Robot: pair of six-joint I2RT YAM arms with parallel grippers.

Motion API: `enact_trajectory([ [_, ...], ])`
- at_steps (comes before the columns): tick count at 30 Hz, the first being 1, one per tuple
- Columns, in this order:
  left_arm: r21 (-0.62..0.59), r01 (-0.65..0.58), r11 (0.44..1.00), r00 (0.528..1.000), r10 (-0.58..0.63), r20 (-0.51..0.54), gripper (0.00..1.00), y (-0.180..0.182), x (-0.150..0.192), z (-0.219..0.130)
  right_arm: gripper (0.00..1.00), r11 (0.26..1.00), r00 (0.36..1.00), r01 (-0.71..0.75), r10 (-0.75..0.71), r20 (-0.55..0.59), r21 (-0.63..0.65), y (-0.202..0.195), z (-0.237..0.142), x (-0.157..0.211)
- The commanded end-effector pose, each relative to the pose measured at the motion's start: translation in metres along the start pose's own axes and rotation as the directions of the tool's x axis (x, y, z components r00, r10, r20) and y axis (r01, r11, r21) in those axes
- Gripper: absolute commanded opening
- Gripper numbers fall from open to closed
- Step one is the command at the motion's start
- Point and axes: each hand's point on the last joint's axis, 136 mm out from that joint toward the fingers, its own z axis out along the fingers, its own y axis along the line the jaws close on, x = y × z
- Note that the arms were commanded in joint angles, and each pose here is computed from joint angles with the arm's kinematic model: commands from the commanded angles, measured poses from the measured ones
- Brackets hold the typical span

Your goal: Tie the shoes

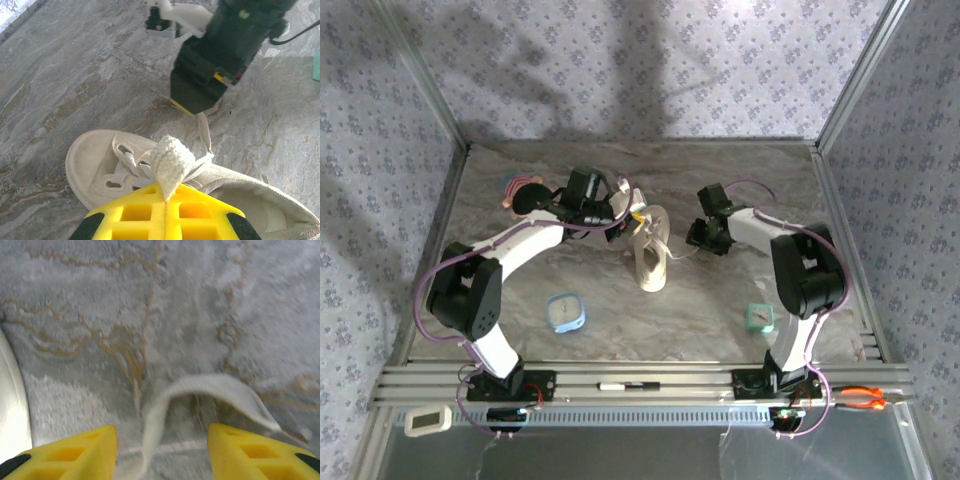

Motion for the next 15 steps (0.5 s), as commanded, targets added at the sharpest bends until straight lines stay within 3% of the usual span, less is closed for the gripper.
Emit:
enact_trajectory([
  [1,0.017,-0.029,0.999,1.000,0.029,0.008,0.00,-0.010,-0.006,-0.006,0.43,0.998,1.000,0.020,-0.019,-0.022,0.063,0.001,0.011,-0.011],
  [4,0.024,-0.026,0.999,1.000,0.026,0.014,0.00,-0.014,-0.005,-0.006,0.14,0.996,0.997,0.079,-0.079,-0.012,0.052,0.003,0.015,-0.020],
  [6,0.034,-0.035,0.999,0.999,0.034,0.016,0.00,-0.018,-0.004,-0.007,0.03,0.991,0.991,0.128,-0.129,0.025,0.030,0.013,0.004,-0.033],
  [11,0.045,-0.045,0.998,0.999,0.045,0.011,0.00,-0.024,-0.002,-0.006,0.00,0.952,0.944,0.304,-0.295,0.144,-0.044,0.066,-0.041,-0.065],
  [15,0.047,-0.057,0.997,0.998,0.056,0.023,0.00,-0.029,-0.002,-0.005,0.00,0.885,0.881,0.451,-0.419,0.220,-0.118,0.126,-0.070,-0.070],
])
